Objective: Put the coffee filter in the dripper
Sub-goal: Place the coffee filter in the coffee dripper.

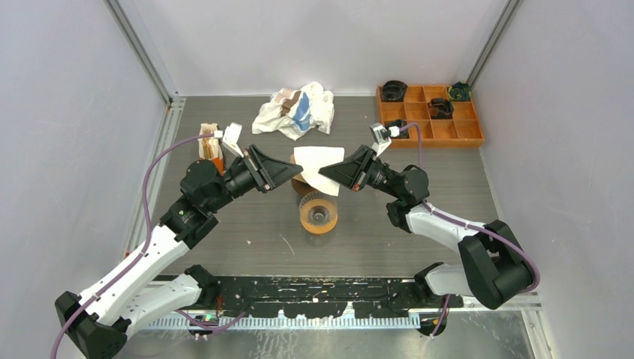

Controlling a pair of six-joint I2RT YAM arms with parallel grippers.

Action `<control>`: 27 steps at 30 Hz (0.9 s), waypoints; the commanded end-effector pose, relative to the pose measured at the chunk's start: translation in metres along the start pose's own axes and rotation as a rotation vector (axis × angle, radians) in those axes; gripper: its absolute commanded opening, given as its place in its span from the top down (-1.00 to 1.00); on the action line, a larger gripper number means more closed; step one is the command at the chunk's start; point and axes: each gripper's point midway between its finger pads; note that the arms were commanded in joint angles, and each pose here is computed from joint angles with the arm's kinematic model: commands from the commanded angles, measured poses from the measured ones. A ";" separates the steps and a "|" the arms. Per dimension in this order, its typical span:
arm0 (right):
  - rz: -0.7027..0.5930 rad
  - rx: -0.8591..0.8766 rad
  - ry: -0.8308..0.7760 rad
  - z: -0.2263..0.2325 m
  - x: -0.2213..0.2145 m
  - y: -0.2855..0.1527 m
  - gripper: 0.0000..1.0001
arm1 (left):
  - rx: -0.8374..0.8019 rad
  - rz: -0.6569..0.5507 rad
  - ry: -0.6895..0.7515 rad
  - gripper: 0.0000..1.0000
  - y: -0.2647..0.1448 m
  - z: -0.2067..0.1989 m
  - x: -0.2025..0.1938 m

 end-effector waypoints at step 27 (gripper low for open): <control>-0.029 -0.036 -0.046 -0.007 0.005 0.000 0.98 | -0.043 -0.005 0.024 0.23 -0.003 -0.016 0.002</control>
Point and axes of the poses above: each gripper's point midway between its finger pads, its own y axis out along the fingers, its own z axis along the line the jaws close on, x = y × z, and after that the axes turned 10 degrees about -y, right-handed
